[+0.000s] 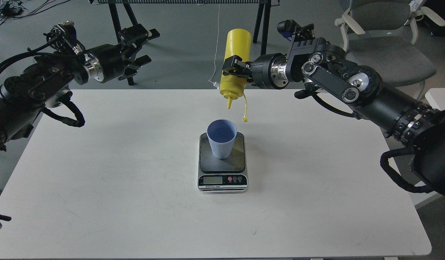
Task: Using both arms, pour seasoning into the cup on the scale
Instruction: 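Hold the inverted bottle above the cup and squeeze out seasoning, then turn the bottle upright and bring it back down near its spot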
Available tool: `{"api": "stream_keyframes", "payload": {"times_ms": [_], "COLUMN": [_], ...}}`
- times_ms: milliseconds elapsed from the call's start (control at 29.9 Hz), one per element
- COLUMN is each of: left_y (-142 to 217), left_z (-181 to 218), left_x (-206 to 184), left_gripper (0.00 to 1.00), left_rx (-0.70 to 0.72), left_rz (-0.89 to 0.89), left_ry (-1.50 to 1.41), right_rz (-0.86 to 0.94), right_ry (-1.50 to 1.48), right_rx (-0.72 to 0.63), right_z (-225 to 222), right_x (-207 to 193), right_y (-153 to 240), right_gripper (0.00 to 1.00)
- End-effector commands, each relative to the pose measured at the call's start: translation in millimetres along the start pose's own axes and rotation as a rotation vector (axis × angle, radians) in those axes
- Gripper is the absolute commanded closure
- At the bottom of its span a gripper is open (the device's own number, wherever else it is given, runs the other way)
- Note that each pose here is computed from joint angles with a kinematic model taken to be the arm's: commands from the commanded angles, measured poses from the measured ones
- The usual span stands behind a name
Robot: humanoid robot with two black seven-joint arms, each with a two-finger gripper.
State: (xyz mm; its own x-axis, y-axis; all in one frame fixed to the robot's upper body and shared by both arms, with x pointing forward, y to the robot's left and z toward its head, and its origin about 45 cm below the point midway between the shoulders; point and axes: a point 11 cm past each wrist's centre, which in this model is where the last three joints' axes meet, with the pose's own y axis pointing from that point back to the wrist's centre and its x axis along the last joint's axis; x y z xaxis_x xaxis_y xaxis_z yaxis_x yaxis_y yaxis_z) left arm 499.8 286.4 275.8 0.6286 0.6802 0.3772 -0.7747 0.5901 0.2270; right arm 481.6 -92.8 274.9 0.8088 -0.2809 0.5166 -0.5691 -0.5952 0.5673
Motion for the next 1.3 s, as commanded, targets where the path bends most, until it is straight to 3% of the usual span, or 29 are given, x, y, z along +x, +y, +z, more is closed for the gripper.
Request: {"api": "stream_keyframes", "payload": {"times_ms": [0,869,1270], "left_y": [1.3,3.4,3.9], "left_z": [-1.3,-4.0,-3.8], "left_x": [0.9,1.8,2.5], "left_gripper": [0.01,0.01,0.01], "left_rx": [0.003,0.007,0.01], "left_rz": [0.002,0.006,0.006], "left_ry": [0.0,0.003,-0.001], "right_rz": [0.002,0.042,0.059], "right_ry": [0.053,0.093,-0.322], "right_rx": [-0.019,-0.038,0.131], "right_z": [-1.9,-13.1,-26.9], "right_x": [-6.1,-4.7,25.1], "right_y": [-5.8,-16.1,6.1], "right_gripper": [0.83,0.83,0.83]}}
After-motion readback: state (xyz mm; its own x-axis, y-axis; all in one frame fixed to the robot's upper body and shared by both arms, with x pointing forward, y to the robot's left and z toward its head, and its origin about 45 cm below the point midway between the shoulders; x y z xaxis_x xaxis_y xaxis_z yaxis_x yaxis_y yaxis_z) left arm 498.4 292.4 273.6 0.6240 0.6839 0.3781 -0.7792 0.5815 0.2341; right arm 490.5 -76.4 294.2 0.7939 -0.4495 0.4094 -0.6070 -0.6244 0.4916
